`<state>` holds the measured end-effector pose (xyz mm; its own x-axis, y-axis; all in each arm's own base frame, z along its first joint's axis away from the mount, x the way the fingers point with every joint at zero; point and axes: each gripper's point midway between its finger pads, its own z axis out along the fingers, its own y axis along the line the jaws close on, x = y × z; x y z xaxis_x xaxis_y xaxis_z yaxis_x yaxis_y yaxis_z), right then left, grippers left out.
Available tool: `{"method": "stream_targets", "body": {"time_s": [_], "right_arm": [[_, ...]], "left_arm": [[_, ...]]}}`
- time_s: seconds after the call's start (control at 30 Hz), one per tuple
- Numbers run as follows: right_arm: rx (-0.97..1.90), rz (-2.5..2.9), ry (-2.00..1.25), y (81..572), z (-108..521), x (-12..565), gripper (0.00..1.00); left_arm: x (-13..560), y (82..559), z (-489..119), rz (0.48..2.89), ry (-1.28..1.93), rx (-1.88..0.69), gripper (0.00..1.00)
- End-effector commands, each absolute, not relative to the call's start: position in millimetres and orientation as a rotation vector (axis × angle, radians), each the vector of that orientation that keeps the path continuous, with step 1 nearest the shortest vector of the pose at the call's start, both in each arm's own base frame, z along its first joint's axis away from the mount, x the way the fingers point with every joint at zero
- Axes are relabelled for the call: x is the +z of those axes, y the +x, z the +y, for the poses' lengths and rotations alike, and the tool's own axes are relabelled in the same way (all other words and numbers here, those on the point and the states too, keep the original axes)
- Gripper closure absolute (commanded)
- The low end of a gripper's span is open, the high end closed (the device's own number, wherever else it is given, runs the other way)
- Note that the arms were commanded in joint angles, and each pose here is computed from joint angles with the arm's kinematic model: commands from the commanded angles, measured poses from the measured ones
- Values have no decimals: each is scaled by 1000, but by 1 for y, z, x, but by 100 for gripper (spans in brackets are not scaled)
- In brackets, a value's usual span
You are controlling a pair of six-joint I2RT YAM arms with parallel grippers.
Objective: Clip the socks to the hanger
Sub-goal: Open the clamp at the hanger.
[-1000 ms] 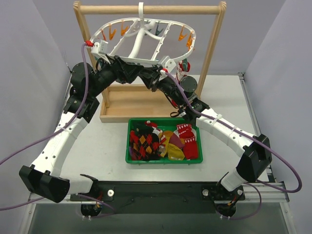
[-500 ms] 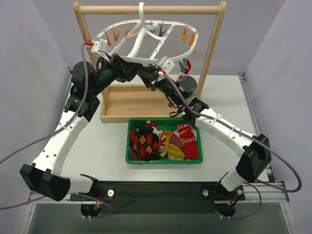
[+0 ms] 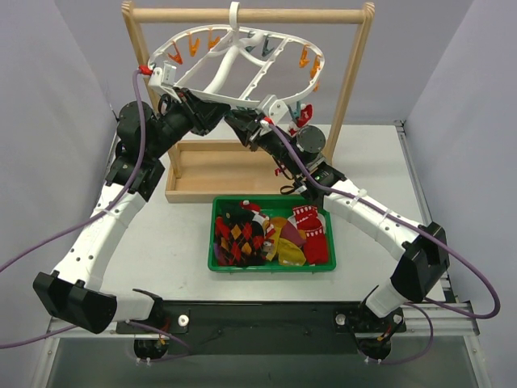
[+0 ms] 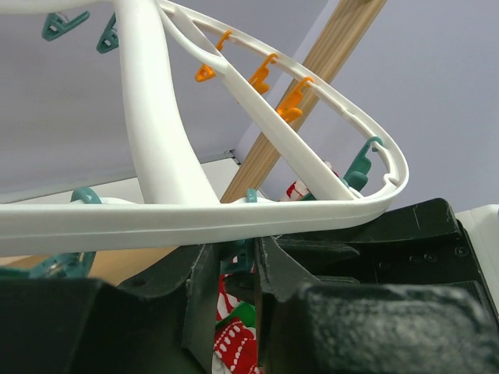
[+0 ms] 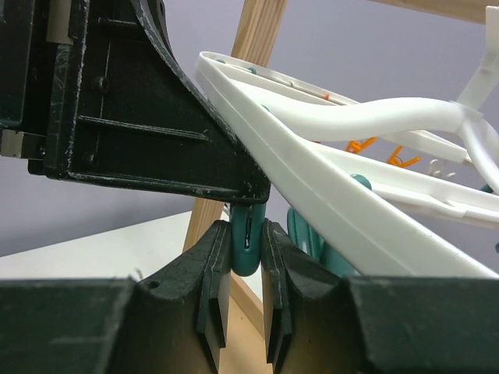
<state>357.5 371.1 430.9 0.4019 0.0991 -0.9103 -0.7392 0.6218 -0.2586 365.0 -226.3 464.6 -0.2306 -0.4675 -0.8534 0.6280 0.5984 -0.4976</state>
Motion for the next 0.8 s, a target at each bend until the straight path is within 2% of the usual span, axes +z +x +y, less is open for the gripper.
{"method": "stream_targets", "body": {"time_s": [0.0, 0.03, 0.23, 0.27, 0.4, 0.53, 0.77], "right_arm": [[625, 891, -757, 338, 380, 464, 100], [623, 892, -755, 338, 380, 464, 100], [610, 906, -698, 337, 368, 466, 74], [609, 903, -686, 337, 364, 467, 73], [614, 924, -663, 332, 352, 464, 71], [616, 952, -652, 320, 333, 458, 63], [618, 1138, -683, 296, 306, 399, 51]], "left_arm": [[507, 361, -221, 1364, 132, -1042, 83], [508, 360, -221, 1362, 135, -1045, 84], [508, 359, -222, 1360, 148, -1046, 99], [509, 359, -221, 1358, 149, -1044, 100], [512, 356, -221, 1349, 160, -1041, 100], [514, 352, -222, 1350, 169, -1042, 100], [509, 347, -221, 1358, 212, -1014, 100]]}}
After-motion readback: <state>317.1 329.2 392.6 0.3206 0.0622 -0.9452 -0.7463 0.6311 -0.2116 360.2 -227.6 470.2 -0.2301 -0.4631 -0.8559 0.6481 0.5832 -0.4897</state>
